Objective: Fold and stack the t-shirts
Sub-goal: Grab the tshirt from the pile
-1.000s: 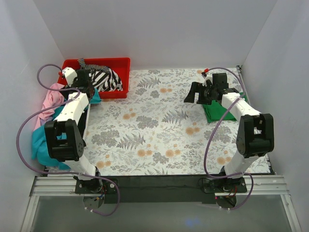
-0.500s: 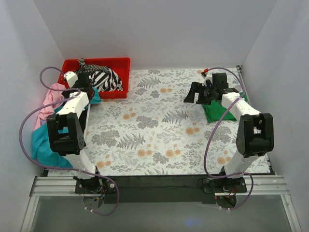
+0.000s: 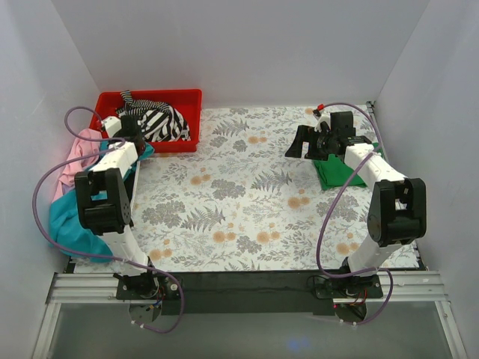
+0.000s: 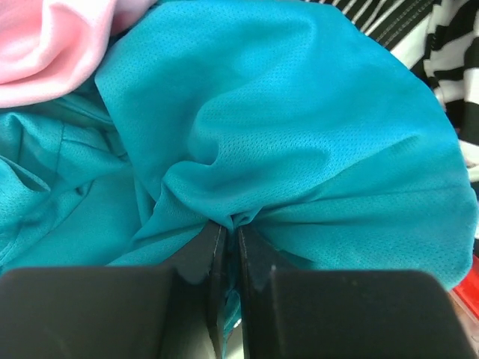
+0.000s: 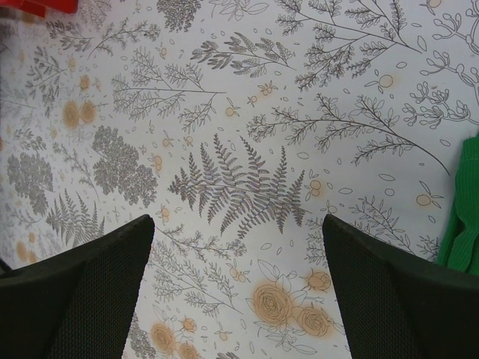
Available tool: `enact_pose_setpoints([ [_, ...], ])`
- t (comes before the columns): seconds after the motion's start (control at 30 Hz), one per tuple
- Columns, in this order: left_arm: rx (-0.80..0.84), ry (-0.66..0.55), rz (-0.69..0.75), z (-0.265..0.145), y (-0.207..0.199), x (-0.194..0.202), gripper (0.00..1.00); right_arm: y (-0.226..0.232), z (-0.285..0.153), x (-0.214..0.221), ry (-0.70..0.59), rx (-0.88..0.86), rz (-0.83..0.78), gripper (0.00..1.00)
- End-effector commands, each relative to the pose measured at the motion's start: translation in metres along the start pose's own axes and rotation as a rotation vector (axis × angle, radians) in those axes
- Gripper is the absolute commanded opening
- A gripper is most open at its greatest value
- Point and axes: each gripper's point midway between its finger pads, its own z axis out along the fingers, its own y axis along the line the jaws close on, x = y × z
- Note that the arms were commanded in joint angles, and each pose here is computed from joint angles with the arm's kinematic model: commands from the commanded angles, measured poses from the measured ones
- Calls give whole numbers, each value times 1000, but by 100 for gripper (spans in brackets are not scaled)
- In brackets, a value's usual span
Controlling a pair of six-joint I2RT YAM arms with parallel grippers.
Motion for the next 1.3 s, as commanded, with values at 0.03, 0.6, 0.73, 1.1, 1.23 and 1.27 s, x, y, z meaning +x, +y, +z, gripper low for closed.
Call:
enact_pose_setpoints([
  [0.03,155,-93,-73,-47,-16,-66,0,18,-15,-23,-73,-43,-64,98],
  [0.6,1029,-322,-82,-319,-42,-205,0,23,-18,-7,-59,-56,-56,98],
  [0.73,852,-334,-50,-283,-28,-200,4,24,-19,-3,-57,-58,-50,98],
  [1.1,1593,-203,44,-439,-74,-202,0,21,-24,6,-61,-37,-54,98],
  [1.23,1876,-154,157,-498,-67,-186,0,24,-30,4,-80,-30,-65,98],
  [1.27,1931,-88,145,-506,-65,-178,0,26,-35,2,-94,-30,-75,98],
])
